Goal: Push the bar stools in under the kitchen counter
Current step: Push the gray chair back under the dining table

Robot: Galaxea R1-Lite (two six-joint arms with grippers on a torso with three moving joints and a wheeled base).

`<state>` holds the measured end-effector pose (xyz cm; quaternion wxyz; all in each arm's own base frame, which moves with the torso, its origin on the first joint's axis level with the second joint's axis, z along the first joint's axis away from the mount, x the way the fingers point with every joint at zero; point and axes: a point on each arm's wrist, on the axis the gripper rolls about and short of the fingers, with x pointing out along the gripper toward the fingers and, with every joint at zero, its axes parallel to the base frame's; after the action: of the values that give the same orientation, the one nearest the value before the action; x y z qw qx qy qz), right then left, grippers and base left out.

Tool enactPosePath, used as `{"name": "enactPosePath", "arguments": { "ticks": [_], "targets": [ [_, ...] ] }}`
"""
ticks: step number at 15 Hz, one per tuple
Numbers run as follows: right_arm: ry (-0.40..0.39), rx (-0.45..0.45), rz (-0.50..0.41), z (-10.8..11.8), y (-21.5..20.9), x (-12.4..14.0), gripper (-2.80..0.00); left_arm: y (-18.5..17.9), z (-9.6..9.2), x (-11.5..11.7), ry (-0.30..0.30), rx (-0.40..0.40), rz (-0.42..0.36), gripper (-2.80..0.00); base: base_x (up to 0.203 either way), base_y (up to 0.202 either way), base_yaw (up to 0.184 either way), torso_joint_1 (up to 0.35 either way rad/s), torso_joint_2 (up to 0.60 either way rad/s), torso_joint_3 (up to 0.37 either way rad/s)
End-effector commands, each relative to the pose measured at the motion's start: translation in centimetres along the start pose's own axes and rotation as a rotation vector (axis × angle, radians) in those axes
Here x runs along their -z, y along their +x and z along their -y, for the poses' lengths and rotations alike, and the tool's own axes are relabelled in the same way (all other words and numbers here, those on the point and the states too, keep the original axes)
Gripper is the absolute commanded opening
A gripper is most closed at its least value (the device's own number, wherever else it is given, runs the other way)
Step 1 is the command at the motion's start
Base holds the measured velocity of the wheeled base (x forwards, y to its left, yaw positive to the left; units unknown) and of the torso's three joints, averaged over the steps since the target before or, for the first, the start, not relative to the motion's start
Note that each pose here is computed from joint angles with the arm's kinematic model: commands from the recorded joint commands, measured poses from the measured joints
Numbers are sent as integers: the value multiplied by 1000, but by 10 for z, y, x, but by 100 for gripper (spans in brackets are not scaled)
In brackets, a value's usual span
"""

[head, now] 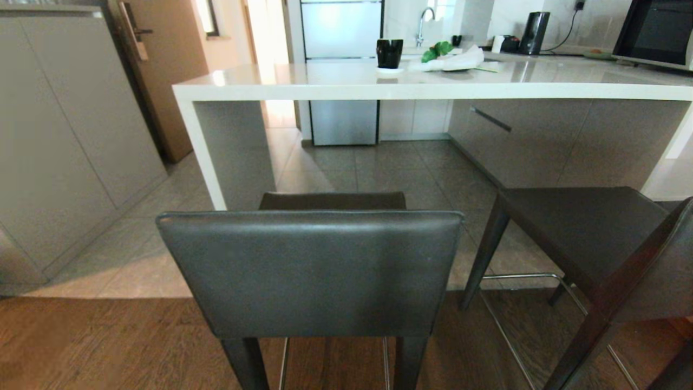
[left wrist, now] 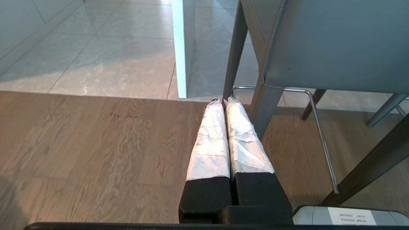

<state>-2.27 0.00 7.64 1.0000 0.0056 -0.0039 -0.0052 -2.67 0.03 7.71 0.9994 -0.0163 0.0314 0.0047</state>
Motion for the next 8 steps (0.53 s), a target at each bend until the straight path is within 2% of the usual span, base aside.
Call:
{"name": "enactPosePath", "arguments": {
  "ticks": [1,8],
  "targets": [
    [3,0,0,0,0,0,-280,0,0,0,-1,-1,-2,-280,0,0,0,0,0,0],
    [3,0,0,0,0,0,-280,0,0,0,-1,-1,-1,-280,0,0,0,0,0,0]
  ]
}}
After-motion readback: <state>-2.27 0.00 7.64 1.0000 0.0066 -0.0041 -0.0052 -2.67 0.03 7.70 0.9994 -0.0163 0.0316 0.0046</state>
